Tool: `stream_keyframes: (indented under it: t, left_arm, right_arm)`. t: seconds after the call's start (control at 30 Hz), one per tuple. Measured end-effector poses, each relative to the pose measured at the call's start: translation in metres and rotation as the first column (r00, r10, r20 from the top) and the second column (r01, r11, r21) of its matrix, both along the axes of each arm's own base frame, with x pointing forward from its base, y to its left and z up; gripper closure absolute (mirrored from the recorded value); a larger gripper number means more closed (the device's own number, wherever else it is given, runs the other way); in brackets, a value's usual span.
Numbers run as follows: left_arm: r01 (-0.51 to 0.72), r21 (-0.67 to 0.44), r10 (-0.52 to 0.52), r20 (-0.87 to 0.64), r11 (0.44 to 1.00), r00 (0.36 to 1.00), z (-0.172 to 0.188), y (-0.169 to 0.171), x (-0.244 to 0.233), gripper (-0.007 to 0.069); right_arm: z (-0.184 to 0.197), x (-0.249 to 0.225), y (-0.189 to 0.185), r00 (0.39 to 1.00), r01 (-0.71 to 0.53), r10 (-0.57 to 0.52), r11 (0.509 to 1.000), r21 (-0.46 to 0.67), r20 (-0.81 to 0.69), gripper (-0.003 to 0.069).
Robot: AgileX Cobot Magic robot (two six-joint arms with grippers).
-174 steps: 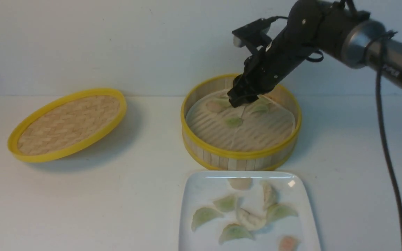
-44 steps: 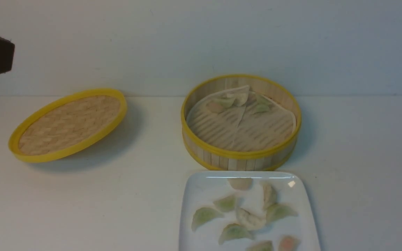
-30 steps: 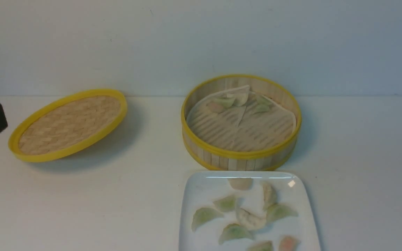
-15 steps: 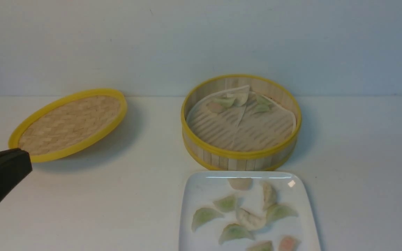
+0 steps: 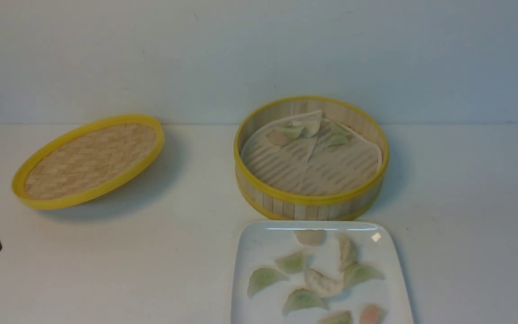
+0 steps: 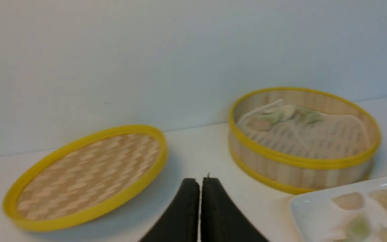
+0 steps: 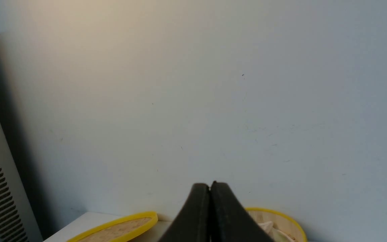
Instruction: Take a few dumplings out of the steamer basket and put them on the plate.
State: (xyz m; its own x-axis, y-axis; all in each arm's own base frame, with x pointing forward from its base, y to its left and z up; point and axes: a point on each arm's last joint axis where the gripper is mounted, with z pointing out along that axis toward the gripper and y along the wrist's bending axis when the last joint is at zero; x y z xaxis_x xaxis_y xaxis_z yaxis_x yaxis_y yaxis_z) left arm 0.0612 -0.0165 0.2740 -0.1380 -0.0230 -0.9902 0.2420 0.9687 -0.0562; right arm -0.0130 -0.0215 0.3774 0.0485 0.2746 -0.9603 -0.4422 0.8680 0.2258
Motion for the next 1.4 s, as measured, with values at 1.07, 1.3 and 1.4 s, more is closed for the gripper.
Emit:
stream_keyframes:
  t: [1.07,1.3,1.4]
  left_arm:
    - [-0.126,0.082,0.138,-0.164,0.989,0.977,-0.104,0.009,-0.009,0.0631]
    - [-0.126,0.082,0.138,-0.164,0.989,0.977,-0.104,0.009,-0.009,0.0631]
    - [-0.125,0.082,0.137,-0.165,0.989,0.977,-0.104,0.009,-0.009,0.0631]
  right_arm:
    - [0.0,0.0,0.0,1.0,0.0,0.0,1.0,0.0,-0.001,0.0673]
    - [0.0,0.0,0.0,1.0,0.0,0.0,1.0,0.0,-0.001,0.0673]
    - [0.0,0.0,0.0,1.0,0.0,0.0,1.0,0.0,-0.001,0.0673]
